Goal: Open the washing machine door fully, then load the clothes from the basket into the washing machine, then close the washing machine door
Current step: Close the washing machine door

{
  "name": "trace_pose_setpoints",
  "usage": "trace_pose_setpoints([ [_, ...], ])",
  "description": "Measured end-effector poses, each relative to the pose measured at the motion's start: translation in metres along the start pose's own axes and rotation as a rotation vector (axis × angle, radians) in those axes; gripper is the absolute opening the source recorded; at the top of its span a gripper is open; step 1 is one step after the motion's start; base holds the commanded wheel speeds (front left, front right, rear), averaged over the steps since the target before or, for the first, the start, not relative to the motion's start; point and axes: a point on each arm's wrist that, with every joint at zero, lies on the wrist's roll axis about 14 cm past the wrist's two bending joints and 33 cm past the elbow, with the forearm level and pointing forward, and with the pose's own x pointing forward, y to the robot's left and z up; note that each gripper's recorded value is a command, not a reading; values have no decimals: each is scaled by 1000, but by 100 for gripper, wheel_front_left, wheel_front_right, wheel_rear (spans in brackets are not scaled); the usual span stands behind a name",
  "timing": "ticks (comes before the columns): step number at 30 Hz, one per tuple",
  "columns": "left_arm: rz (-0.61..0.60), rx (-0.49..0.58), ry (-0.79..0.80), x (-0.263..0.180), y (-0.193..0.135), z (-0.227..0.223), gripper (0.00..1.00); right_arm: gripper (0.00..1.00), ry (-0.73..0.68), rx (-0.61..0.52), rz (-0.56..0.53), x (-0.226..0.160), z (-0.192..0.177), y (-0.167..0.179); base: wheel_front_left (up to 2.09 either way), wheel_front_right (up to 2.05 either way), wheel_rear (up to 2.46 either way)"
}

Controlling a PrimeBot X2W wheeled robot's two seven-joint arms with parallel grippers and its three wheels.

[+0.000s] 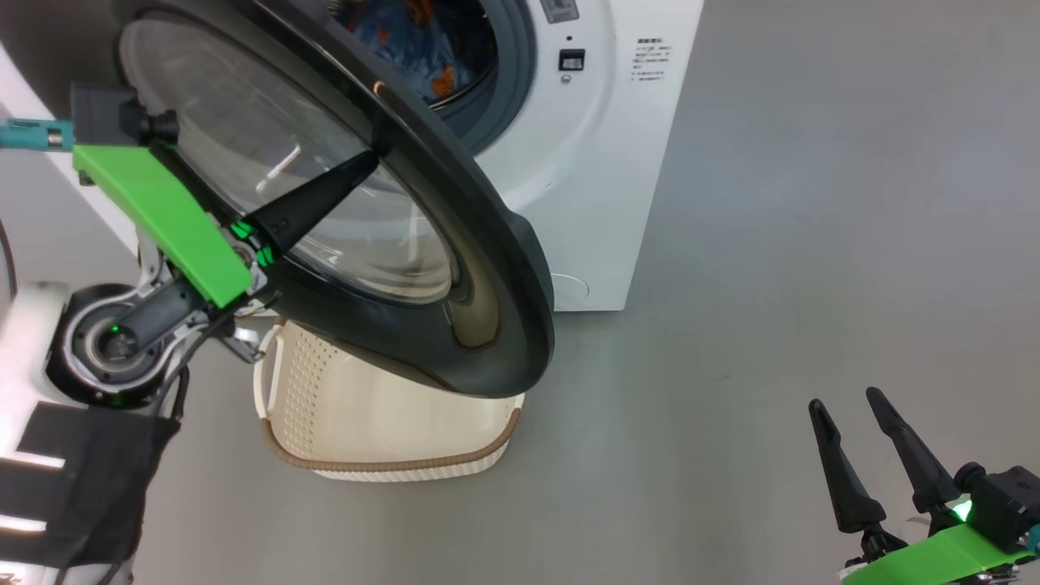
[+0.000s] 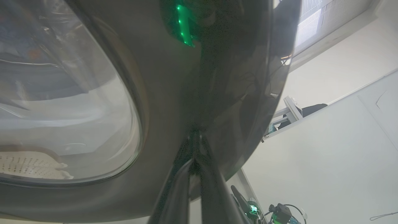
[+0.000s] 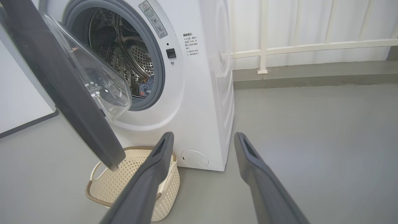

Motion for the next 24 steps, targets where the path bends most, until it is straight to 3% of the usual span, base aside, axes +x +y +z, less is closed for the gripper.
trace_pose_setpoints([
  [11, 75, 39, -7, -19, 13, -11, 0, 100, -24, 6, 10, -1, 7, 6, 0, 0, 0],
  [12, 92, 39, -10, -24, 18, -15, 4, 100, -26, 6, 15, -1, 8, 7, 0, 0, 0],
  [15, 148, 56, -18, -41, 30, -24, 35, 100, -33, 3, 31, 1, 10, 11, 0, 0, 0],
  [20, 231, 50, -98, -70, 50, -28, 50, 100, -39, -3, 50, 3, 13, 16, 0, 0, 0],
  [22, 259, 48, -126, -81, 57, -31, 64, 100, -30, -4, 52, 0, 11, 16, 0, 0, 0],
  [24, 304, 70, -131, -93, 66, -40, 71, 100, -24, -6, 53, -2, 9, 16, 0, 0, 0],
])
